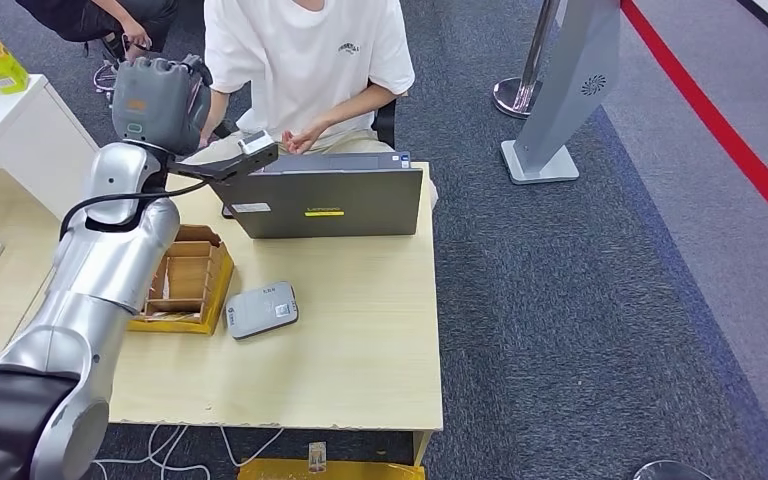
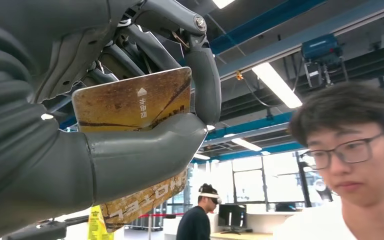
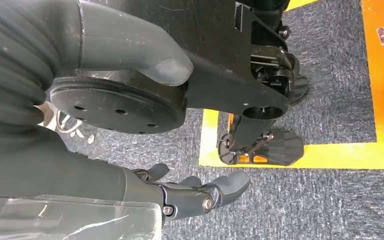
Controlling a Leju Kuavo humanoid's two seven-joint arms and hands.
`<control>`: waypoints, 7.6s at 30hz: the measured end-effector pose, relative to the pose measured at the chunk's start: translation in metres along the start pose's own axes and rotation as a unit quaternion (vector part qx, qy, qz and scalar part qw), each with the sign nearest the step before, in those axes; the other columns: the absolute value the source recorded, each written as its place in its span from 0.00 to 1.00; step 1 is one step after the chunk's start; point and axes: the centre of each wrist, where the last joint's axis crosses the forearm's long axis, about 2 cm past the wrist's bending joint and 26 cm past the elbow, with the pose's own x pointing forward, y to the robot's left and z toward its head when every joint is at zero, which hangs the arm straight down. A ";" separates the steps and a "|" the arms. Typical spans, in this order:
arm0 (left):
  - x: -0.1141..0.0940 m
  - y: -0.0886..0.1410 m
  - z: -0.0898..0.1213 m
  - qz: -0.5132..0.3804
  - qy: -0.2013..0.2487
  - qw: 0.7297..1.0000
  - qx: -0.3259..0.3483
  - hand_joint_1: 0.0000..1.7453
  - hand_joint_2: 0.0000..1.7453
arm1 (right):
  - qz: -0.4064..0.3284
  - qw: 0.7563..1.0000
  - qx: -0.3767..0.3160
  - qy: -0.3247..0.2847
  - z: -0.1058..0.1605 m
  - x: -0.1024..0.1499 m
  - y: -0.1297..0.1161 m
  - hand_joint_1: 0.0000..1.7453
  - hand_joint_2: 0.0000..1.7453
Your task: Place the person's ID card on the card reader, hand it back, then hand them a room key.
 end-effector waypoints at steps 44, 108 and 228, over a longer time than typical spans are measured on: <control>0.088 -0.021 0.060 -0.041 -0.131 0.942 -0.305 1.00 1.00 | -0.081 0.996 -0.026 -0.009 0.003 -0.021 -0.007 0.00 1.00; 0.012 -0.063 0.245 -0.027 -0.134 0.868 -0.478 1.00 1.00 | -0.111 0.993 -0.041 -0.007 0.003 -0.024 -0.012 0.00 1.00; 0.083 0.049 -0.087 -0.046 -0.045 0.944 -0.322 0.00 1.00 | -0.053 0.998 -0.024 0.002 0.002 -0.017 -0.011 0.00 1.00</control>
